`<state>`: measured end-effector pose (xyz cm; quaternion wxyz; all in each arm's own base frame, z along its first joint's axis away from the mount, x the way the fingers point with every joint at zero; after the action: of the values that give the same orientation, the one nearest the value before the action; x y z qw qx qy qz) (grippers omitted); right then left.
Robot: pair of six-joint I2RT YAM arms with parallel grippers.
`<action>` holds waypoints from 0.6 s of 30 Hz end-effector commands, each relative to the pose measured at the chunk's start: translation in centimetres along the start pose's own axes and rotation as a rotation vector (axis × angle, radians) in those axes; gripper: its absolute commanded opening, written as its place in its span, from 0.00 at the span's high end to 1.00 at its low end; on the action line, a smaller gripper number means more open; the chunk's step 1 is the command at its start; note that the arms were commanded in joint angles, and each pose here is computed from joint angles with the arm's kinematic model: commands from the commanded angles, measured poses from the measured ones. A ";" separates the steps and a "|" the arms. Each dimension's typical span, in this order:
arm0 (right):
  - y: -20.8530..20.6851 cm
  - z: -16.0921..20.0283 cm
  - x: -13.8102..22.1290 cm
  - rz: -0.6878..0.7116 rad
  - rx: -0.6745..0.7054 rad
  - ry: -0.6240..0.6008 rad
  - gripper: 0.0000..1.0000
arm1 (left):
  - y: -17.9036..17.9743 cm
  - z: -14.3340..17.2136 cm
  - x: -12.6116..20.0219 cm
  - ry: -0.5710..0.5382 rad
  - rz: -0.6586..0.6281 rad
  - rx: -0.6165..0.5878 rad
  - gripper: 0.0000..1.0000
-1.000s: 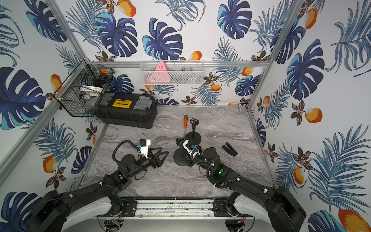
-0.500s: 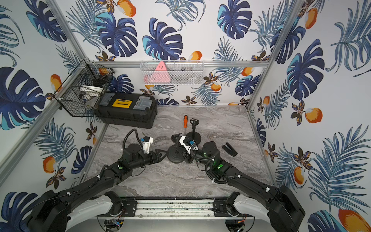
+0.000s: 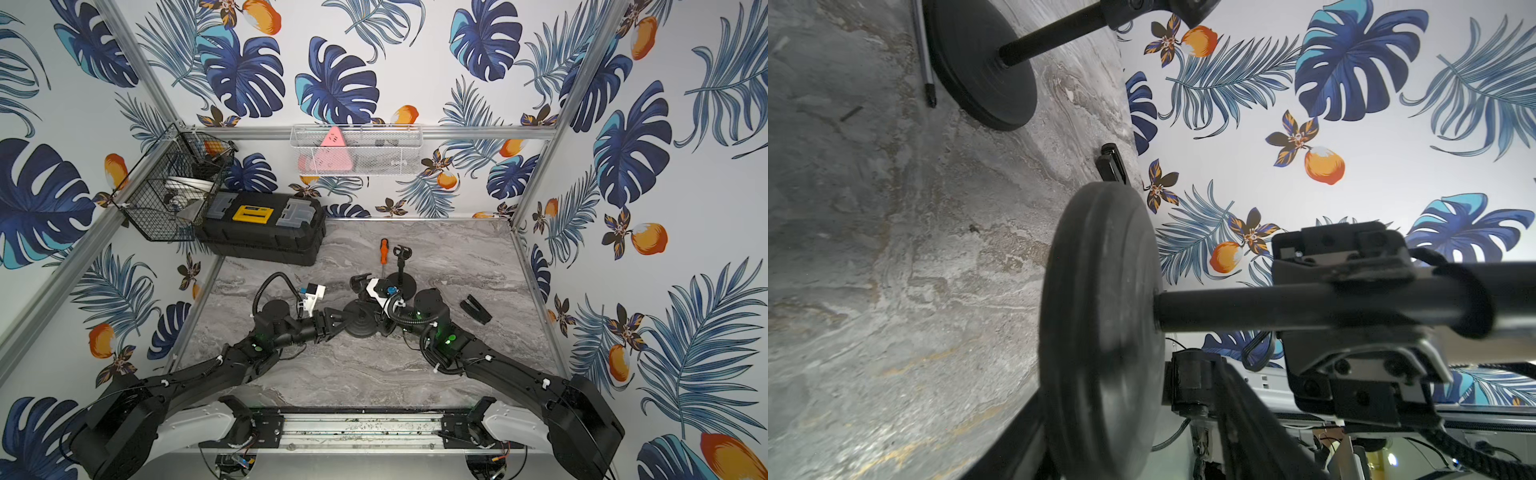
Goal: Assemble a microphone stand
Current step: Pick up the microphone stand at the center of the board, then place the microphone stand at the center of the board.
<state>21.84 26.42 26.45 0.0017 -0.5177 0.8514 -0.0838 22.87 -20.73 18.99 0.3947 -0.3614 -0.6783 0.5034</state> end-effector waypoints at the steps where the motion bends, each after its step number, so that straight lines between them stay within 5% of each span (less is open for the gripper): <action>1: -0.3 -2.2 0.1 0.012 -0.005 -0.102 1.00 | -1.7 -0.4 0.1 -0.017 0.087 -0.021 0.43; 9: -0.3 -2.9 0.0 0.006 -0.032 -0.146 1.00 | -1.8 -0.5 -0.1 -0.022 0.136 -0.001 0.48; 18: -0.4 -3.4 0.7 0.022 -0.027 -0.163 1.00 | -2.2 -0.8 0.5 -0.065 0.129 -0.025 0.70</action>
<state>21.72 26.32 28.26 0.0305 -0.5165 0.8546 -0.0437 22.96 -20.61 20.21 0.3620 -0.3790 -0.6651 0.5319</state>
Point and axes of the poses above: each gripper's point midway between its finger pads, its own x axis back along the fingers, its own y axis along the line the jaws close on, z = x × y, the point moved 5 cm from there along x, back along the fingers, and after that the axes turned 5 degrees about x, right-handed, at the moved point
